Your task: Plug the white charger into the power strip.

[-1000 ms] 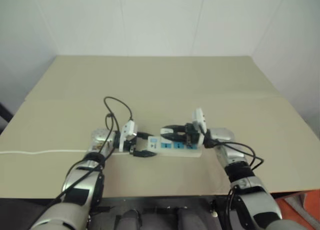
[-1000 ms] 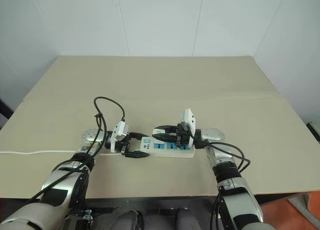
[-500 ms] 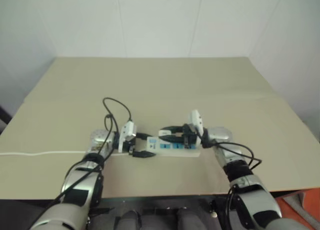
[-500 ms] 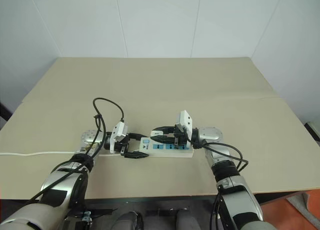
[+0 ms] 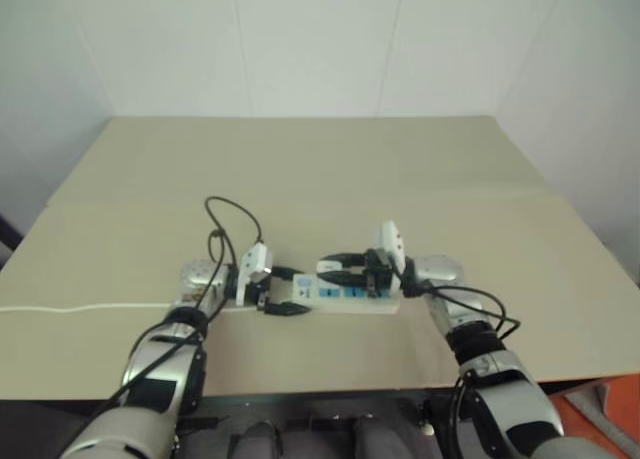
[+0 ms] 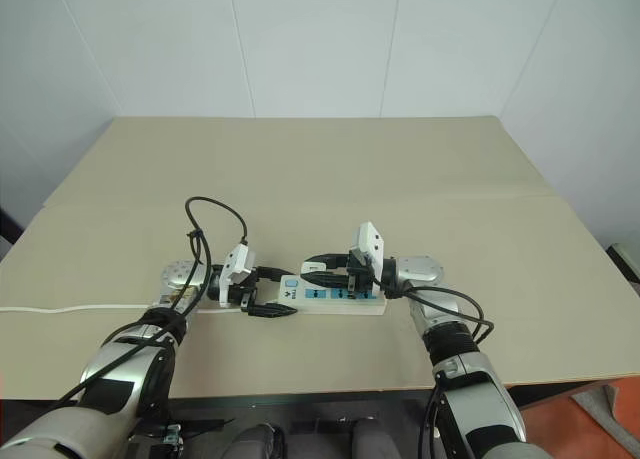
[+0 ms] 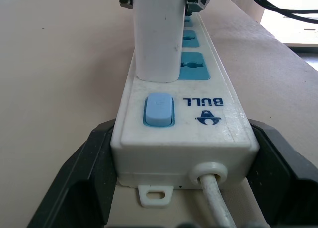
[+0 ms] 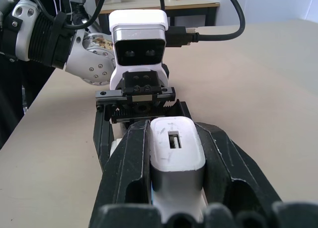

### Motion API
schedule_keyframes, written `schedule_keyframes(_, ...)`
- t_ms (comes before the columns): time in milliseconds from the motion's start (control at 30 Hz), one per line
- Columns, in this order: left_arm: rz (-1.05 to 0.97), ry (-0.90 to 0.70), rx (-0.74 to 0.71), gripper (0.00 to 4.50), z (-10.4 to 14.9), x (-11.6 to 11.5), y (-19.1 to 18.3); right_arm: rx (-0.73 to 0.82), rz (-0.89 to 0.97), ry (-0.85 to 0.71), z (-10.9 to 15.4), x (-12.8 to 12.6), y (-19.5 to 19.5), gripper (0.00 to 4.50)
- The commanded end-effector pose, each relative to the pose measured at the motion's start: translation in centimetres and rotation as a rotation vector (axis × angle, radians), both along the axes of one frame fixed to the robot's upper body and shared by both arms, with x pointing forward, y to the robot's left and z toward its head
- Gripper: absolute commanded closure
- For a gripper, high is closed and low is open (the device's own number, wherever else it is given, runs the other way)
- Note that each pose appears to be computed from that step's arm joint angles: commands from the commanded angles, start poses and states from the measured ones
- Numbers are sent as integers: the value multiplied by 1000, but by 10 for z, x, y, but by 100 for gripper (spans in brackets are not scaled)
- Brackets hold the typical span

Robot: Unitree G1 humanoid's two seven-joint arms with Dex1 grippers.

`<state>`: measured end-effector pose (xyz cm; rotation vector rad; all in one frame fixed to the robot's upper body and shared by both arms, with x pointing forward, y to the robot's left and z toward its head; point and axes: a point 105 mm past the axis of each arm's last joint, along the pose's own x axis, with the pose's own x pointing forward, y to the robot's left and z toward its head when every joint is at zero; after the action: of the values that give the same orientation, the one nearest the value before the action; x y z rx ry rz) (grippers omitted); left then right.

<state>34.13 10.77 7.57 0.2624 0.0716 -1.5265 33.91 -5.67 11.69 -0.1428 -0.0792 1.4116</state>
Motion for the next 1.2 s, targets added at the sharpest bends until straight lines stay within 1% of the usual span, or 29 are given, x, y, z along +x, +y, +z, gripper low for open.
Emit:
schedule_keyframes(33, -10, -31, -8, 123, 8, 2, 1, -151, -22, 190, -53, -9, -12, 338)
schedule_keyframes(67, -10, -32, -7, 123, 8, 2, 1, -152, -16, 203, -53, -9, -12, 338)
schedule_keyframes(100, -10, -32, -6, 123, 8, 2, 1, -154, -13, 211, -54, -9, -12, 264)
schedule_keyframes(200, -9, -35, -5, 123, 9, 3, 2, -154, -10, 197, -52, -9, -11, 169)
schedule_keyframes(333, -7, -37, -5, 123, 10, 3, 2, -152, -13, 175, -50, -8, -11, 23)
schedule_keyframes(367, -7, -37, -5, 123, 10, 3, 2, -153, -13, 168, -50, -8, -11, 3)
schedule_keyframes(567, -18, -34, 17, 123, 14, 6, 1, -156, -13, 138, -46, -7, -12, 3)
schedule_keyframes(633, -15, -41, -4, 123, 20, 8, 0, -154, -18, 131, -45, -6, -12, 3)
schedule_keyframes(667, -9, -47, -29, 47, 25, 9, -1, -151, -19, 129, -43, -6, -13, 0)
schedule_keyframes(700, -6, -54, -46, 21, 30, 10, 0, -149, -24, 121, -42, -5, -13, 0)
schedule_keyframes(733, -3, -58, -59, 8, 34, 11, 2, -147, -26, 115, -40, -5, -14, 0)
schedule_keyframes(833, 4, -74, -102, 8, 46, 9, 12, -126, -41, 88, -31, -3, -17, 0)
schedule_keyframes(933, 33, -92, -217, 8, 66, 5, 26, -96, -58, 3, -9, -5, -28, 0)
schedule_keyframes(1000, 33, -73, -239, 8, 75, -2, 38, -70, -68, -61, 11, -9, -40, 0)
schedule_keyframes(1067, 46, -66, -229, 8, 82, -10, 55, -71, -85, -147, 38, -17, -65, 0)
schedule_keyframes(1133, 68, -81, -191, 8, 84, -17, 70, -145, -114, -230, 55, -26, -92, 0)
schedule_keyframes(1200, 95, -87, -160, 8, 83, -20, 82, -257, -147, -307, 60, -34, -116, 0)
